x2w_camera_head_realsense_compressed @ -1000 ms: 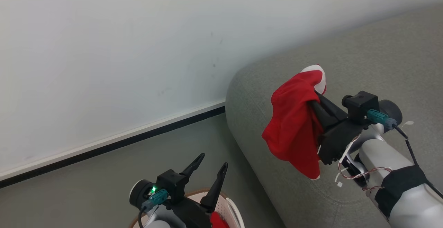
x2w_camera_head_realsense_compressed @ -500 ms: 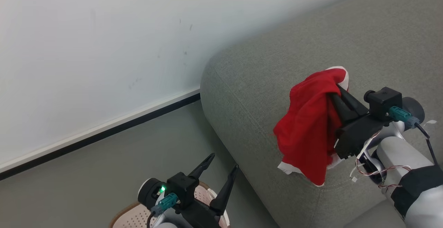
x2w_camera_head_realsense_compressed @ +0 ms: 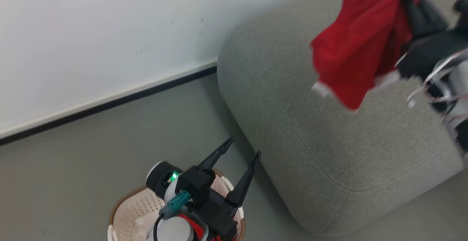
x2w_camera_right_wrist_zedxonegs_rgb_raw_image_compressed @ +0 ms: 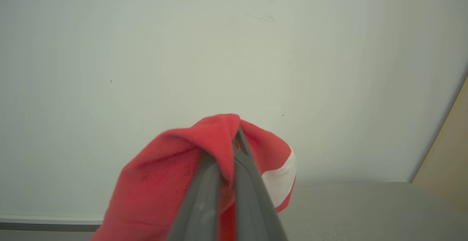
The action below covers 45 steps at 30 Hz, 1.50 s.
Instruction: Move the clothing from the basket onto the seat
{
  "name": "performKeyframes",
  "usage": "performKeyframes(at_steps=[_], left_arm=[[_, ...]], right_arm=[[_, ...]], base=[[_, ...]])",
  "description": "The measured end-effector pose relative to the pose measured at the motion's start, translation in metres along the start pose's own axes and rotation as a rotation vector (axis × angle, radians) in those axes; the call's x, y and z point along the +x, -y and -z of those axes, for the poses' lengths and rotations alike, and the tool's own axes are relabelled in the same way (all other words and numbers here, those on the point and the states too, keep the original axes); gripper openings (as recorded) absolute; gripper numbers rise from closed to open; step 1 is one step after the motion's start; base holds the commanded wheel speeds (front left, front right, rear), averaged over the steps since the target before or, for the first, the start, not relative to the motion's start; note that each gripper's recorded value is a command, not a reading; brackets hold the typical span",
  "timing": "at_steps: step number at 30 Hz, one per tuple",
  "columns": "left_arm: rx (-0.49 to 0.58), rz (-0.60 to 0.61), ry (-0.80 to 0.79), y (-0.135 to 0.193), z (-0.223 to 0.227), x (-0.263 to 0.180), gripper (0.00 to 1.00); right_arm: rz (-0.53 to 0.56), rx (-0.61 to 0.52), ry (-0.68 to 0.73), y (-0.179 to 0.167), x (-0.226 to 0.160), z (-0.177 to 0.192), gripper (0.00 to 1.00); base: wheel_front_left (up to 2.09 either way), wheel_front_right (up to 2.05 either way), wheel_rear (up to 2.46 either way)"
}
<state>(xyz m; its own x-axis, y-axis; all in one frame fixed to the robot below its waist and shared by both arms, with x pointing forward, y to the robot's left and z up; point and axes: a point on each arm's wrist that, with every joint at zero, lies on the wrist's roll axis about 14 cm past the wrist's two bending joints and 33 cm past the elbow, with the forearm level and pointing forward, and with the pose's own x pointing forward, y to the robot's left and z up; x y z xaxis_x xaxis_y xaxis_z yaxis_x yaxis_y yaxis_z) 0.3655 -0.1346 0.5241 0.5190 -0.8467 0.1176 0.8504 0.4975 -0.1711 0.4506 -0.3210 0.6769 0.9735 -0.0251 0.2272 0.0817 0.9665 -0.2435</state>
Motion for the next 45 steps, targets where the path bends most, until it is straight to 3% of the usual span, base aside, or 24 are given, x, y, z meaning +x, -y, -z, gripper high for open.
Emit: performKeyframes(at_steps=[9,14,26,32,43,44,45], left_arm=[[0.039,-0.028,0.026,-0.037,-0.008,0.009,1.00],[0.043,-0.042,0.044,-0.055,-0.012,0.013,1.00],[0.048,-0.090,0.017,-0.098,0.007,0.010,1.00],[0.043,-0.119,0.005,-0.124,0.020,0.011,1.00],[0.023,-0.128,-0.052,-0.154,0.062,0.017,1.00],[0.018,-0.129,-0.061,-0.156,0.067,0.016,1.00],[0.012,-0.131,-0.072,-0.158,0.073,0.016,1.00]], right_arm=[[0.075,0.011,0.001,0.027,0.058,-0.007,0.00],[0.126,0.008,-0.032,0.045,0.081,0.007,0.00],[0.193,-0.025,-0.113,0.049,0.123,0.061,0.00],[0.161,0.006,-0.213,0.014,0.135,0.123,0.00],[0.115,0.061,-0.439,-0.041,0.117,0.243,0.00],[0.110,0.063,-0.456,-0.045,0.114,0.252,0.25],[0.107,0.065,-0.477,-0.049,0.109,0.261,0.39]], base=[[0.00,0.00,0.00],[0.00,0.00,0.00],[0.00,0.00,0.00],[0.00,0.00,0.00],[0.00,0.00,0.00],[0.00,0.00,0.00],[0.00,0.00,0.00]])
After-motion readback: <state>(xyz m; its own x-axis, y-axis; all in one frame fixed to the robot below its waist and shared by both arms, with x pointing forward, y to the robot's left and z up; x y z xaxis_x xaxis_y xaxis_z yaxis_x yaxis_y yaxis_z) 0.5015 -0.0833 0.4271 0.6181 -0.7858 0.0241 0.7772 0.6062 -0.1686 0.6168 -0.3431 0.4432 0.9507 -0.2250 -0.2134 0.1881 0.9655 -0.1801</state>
